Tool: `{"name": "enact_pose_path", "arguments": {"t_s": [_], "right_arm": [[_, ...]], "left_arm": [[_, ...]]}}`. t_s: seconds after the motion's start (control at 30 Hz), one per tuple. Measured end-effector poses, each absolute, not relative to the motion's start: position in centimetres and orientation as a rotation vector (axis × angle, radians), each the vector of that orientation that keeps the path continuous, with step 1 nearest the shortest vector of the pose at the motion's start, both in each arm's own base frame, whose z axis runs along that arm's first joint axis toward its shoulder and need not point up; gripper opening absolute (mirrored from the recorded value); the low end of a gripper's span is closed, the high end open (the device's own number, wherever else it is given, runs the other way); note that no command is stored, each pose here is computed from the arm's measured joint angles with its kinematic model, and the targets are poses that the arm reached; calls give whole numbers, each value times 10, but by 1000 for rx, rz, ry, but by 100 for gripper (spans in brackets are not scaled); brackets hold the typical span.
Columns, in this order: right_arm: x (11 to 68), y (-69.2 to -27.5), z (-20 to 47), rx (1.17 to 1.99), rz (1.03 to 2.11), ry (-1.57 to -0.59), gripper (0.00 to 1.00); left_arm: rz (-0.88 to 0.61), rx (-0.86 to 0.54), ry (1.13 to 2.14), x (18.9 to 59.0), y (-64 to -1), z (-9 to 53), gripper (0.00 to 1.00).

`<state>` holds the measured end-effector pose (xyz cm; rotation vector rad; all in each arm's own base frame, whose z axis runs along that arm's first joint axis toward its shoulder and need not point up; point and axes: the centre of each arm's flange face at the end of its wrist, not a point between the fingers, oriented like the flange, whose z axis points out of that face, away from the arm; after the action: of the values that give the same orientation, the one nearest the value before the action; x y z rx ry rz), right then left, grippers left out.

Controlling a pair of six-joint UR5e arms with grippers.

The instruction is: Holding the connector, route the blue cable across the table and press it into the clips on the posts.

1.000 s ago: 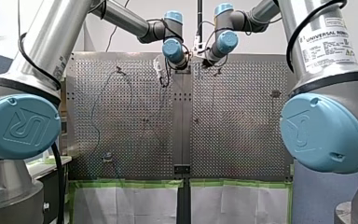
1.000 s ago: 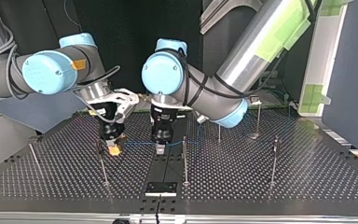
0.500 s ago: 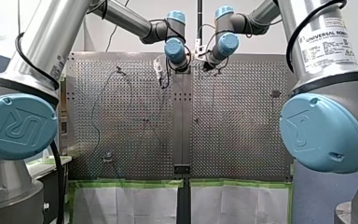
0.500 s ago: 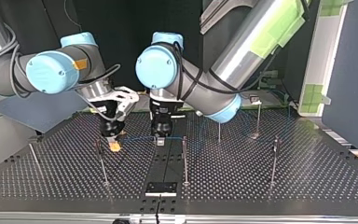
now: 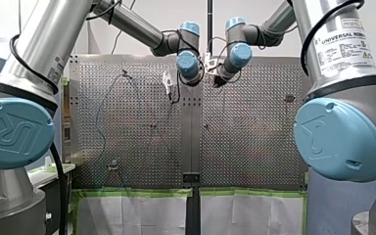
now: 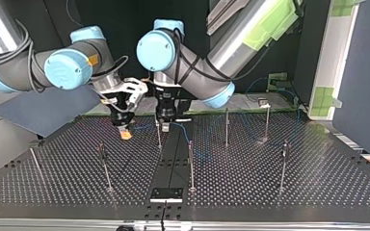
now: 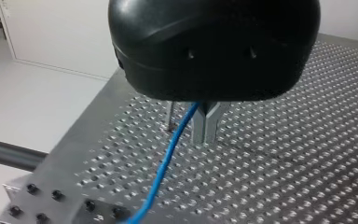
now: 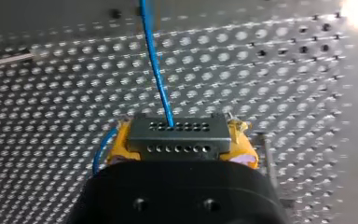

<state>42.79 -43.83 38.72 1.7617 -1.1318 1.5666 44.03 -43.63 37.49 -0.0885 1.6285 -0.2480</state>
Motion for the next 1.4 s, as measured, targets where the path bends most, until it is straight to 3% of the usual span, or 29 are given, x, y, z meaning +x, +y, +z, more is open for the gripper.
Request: {"name": "enact_pose_path", "arguments": {"t_s": [0.53,1.4], "right_arm": [[413,-419,350,1830,1476,-1150,0],[388,-397,266,1833,1427,-1171,0]], "left_arm": [[-258,-94,1670,445,-421,292,0],[-376,-6,1726,429,-409,189,0]]}}
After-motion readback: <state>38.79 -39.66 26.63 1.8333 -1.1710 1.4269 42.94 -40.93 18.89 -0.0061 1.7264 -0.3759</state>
